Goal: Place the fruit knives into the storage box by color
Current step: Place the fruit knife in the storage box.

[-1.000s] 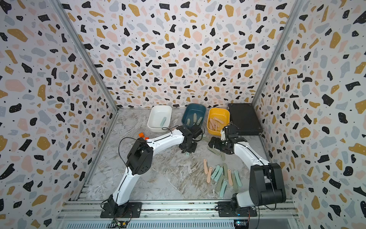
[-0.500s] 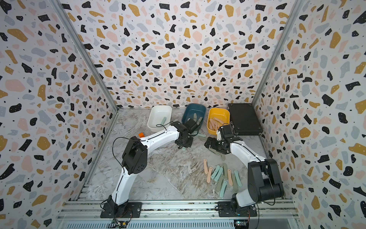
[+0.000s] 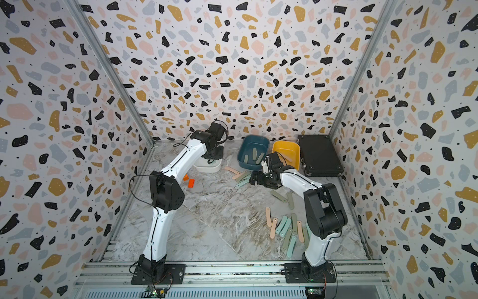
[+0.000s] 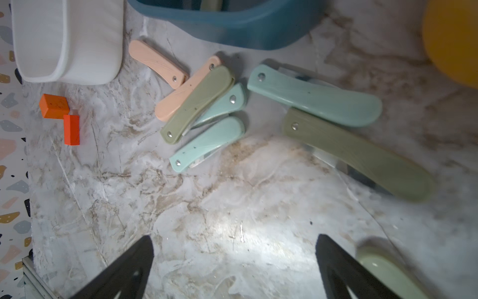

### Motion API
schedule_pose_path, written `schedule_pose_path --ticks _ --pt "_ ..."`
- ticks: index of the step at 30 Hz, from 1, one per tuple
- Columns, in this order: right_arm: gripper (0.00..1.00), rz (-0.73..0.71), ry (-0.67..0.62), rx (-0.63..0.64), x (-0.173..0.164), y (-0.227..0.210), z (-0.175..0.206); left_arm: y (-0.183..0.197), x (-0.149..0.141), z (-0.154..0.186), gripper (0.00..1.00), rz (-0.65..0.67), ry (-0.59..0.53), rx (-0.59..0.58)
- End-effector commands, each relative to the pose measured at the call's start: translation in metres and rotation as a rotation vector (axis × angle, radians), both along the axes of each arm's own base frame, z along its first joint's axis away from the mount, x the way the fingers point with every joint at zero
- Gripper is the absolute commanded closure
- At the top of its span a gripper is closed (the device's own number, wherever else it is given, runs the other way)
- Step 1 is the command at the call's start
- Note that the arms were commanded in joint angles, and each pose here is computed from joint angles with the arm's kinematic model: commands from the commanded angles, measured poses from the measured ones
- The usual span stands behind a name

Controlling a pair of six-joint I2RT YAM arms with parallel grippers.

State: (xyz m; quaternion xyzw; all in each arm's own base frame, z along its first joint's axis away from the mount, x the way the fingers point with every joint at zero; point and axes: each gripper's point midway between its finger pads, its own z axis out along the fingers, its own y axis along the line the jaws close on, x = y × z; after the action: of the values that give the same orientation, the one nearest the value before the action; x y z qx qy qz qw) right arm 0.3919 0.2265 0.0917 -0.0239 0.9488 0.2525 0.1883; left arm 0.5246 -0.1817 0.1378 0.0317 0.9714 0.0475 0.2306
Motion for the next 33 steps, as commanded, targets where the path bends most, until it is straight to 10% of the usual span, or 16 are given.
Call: schedule_pose_path --ticks 1,13,17,33 --pt "0.00 0.023 -0.024 -0.006 0.008 0.008 0.014 0.025 0.013 -0.029 0.81 0.002 0.057 0.073" --pt "0.00 0.073 -0.062 -0.008 0.013 0.022 0.019 0.044 0.078 -0.064 0.76 -0.004 -0.098 0.100" --pt "0.01 0.097 -0.076 -0.002 0.019 0.028 0.014 0.038 0.079 -0.072 0.59 -0.009 -0.085 0.067" --pt "0.43 0.223 -0.115 -0.048 0.053 0.047 -0.028 -0.023 -0.047 0.013 0.20 -0.045 0.050 -0.267"
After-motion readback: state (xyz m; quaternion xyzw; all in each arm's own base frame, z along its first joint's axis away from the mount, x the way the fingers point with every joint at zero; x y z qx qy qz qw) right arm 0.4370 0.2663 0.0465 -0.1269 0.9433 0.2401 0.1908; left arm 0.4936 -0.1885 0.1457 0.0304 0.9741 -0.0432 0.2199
